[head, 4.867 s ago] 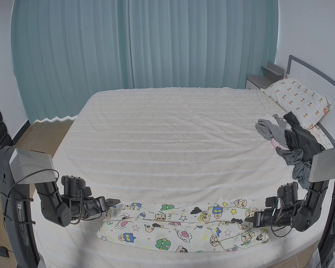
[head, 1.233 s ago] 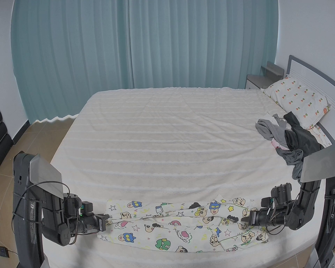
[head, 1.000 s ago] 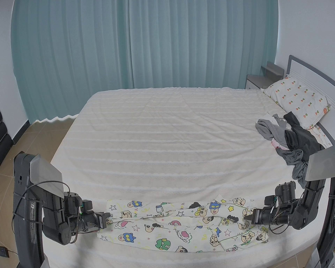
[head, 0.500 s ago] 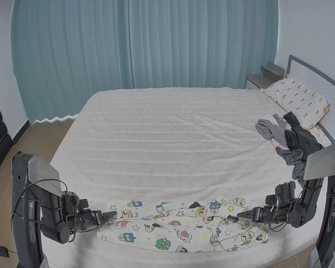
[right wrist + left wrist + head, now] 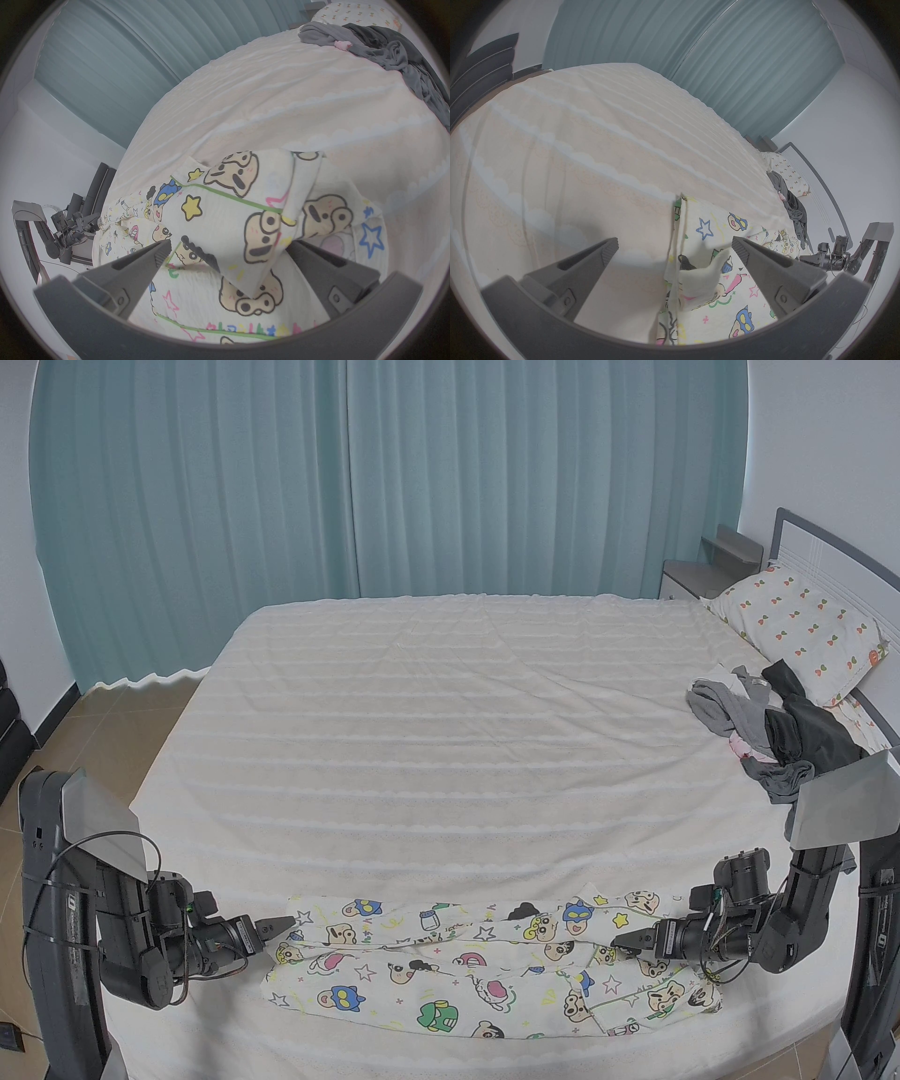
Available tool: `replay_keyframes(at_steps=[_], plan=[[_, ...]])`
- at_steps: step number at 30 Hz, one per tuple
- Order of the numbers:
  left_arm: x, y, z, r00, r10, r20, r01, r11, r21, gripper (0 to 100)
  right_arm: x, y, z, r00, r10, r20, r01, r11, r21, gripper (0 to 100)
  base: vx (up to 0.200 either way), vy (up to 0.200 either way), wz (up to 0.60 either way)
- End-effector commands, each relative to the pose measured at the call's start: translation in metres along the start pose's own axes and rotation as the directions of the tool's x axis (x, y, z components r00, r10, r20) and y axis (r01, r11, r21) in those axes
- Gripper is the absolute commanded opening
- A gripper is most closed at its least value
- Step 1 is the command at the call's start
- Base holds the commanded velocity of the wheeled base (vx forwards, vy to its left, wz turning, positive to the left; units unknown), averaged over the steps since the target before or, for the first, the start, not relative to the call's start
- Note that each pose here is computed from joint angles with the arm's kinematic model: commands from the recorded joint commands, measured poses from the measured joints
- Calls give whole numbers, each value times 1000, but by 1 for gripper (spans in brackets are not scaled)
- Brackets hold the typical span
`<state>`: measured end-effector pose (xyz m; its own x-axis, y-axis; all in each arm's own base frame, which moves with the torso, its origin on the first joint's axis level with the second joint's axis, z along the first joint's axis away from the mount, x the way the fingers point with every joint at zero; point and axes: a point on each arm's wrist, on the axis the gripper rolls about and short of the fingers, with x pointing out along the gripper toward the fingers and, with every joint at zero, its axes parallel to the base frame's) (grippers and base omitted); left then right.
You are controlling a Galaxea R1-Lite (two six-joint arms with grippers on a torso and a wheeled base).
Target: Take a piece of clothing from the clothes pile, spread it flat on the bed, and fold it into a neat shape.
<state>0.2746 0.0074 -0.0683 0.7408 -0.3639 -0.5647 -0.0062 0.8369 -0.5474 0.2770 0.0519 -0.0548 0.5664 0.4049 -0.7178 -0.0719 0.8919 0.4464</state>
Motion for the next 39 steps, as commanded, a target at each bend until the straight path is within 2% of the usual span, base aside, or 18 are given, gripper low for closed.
replay_keyframes(at_steps=[1,4,16,28,29,39], plan=[[-1,0,2,1000,-3,18,3,1000,4,100,4,2,0,1000,2,-3,-2,1000,6,0,0,0,0],[-1,0,2,1000,-2,16,2,1000,5,100,4,3,0,1000,4,-1,-4,999,39,0,0,0,0],[-1,0,1,1000,-1,14,1,1000,4,100,-9,0,2,1000,-5,24,3,996,89,0,0,0,0],[-2,0,0,1000,1,10,-1,1000,4,100,-13,-10,2,999,-32,25,29,994,104,0,0,0,0],[-2,0,0,1000,1,10,-1,1000,4,100,-13,-9,3,999,-30,32,26,995,100,100,0,0,0],[-2,0,0,1000,1,10,-1,1000,4,100,-4,-9,8,997,-10,70,3,995,95,100,0,0,0]])
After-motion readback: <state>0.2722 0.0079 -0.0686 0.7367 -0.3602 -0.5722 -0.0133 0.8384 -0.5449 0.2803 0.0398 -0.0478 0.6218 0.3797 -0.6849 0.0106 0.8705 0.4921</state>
